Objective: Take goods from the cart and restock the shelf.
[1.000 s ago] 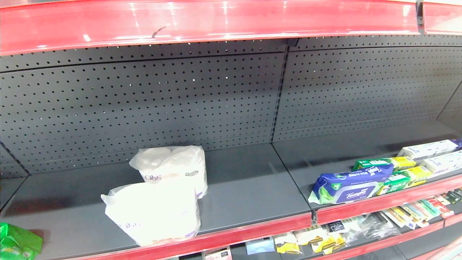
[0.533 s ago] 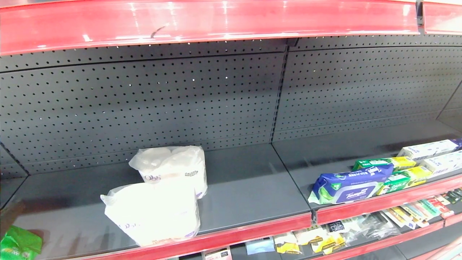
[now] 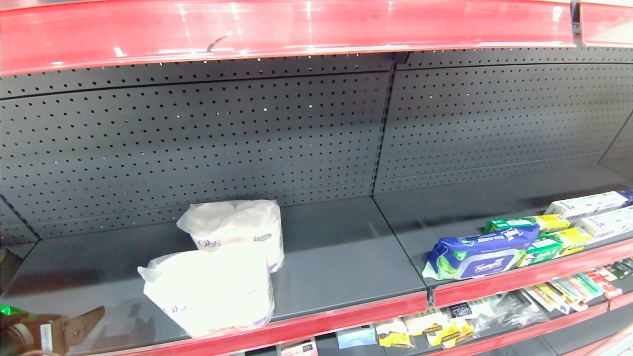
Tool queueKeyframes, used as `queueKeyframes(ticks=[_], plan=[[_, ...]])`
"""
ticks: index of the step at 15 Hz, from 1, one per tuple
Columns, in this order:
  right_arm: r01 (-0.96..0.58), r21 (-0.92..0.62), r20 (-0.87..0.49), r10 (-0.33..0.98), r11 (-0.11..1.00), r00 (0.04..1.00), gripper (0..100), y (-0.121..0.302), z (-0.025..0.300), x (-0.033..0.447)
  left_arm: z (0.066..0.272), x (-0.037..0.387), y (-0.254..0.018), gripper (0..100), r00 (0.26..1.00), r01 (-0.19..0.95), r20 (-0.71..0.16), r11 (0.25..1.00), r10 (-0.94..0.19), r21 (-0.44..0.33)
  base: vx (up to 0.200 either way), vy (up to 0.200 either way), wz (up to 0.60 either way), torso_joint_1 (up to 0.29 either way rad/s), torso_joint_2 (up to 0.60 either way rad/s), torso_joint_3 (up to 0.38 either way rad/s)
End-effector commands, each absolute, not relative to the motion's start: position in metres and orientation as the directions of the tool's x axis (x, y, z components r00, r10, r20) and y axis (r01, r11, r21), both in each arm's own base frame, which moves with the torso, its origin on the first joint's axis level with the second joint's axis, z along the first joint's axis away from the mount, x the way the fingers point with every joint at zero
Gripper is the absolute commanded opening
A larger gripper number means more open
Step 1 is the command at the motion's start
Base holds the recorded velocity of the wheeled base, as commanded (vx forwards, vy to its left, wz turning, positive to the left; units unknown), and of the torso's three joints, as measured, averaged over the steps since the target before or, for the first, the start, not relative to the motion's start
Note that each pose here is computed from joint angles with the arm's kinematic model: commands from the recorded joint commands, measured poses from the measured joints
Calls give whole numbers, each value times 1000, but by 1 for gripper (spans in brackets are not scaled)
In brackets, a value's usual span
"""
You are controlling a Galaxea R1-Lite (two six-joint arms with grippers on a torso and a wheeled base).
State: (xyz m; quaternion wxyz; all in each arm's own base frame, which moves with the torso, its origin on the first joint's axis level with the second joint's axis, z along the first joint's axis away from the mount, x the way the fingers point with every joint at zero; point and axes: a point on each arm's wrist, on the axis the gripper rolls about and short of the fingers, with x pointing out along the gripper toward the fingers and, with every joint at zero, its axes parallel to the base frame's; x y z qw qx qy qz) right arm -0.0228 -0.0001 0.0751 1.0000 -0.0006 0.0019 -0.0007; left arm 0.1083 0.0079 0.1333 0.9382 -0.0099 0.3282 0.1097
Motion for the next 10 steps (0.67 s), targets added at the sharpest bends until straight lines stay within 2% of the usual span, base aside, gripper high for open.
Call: queueKeyframes(ticks=[1,4,6,10], plan=[[2,-2,-6,-2,1000,1000,100,0,75,-23,117,132,9,100,691,-210,-694,975,204,78,0,0,0,0,0,0],[2,-2,-6,-2,1000,1000,100,0,75,-23,109,141,8,100,660,-198,-725,976,198,87,0,0,0,0,0,0],[2,-2,-5,-2,1000,1000,100,0,75,-23,106,152,3,100,675,-160,-719,984,167,78,0,0,0,0,0,0],[2,-2,-5,-2,1000,1000,100,0,75,-23,95,164,3,100,647,-157,-744,984,168,85,0,0,0,0,0,0]])
